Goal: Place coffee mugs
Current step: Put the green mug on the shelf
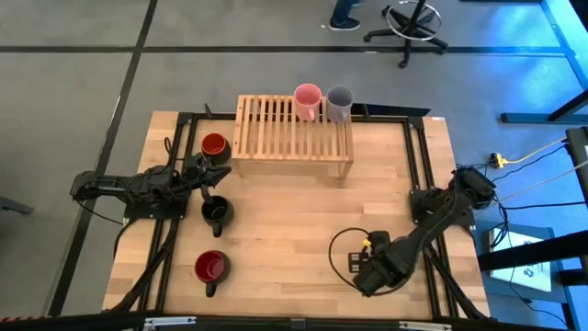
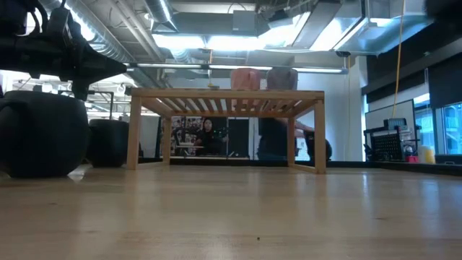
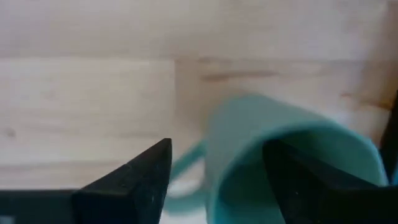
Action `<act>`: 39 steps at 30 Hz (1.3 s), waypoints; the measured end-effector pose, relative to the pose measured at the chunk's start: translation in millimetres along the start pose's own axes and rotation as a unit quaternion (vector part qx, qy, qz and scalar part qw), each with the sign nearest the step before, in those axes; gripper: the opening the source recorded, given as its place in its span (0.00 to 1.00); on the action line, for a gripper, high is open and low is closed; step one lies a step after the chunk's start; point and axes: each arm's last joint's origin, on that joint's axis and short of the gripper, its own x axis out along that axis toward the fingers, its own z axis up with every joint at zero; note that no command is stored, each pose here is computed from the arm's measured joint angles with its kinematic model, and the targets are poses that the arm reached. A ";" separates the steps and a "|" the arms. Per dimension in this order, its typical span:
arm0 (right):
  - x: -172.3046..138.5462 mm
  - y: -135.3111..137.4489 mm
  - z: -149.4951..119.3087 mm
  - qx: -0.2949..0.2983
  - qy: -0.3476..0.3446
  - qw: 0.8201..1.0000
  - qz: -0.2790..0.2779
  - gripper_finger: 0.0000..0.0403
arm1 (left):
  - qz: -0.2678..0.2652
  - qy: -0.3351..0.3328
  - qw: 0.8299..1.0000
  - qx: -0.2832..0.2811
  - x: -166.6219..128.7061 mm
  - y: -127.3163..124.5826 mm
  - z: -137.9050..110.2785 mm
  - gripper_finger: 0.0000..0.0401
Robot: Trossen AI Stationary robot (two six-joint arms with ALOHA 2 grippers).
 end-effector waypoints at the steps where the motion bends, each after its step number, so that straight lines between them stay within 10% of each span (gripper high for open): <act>1: 3.4 1.0 1.9 0.002 -0.002 1.000 0.003 0.55 | 0.000 0.000 1.000 0.000 0.0 0.0 0.0 0.02; 12: 15.9 1.4 4.5 -0.061 -0.008 0.998 0.016 0.03 | 0.000 0.000 1.000 0.001 0.0 0.0 0.0 0.02; 22: -17.3 54.0 34.3 -0.232 -0.056 0.962 0.130 0.02 | 0.000 0.000 1.000 0.001 0.0 0.0 0.0 0.02; 39: -10.2 156.7 130.3 -0.371 -0.047 0.919 0.123 0.01 | 0.000 0.000 1.000 0.001 0.0 0.0 0.0 0.02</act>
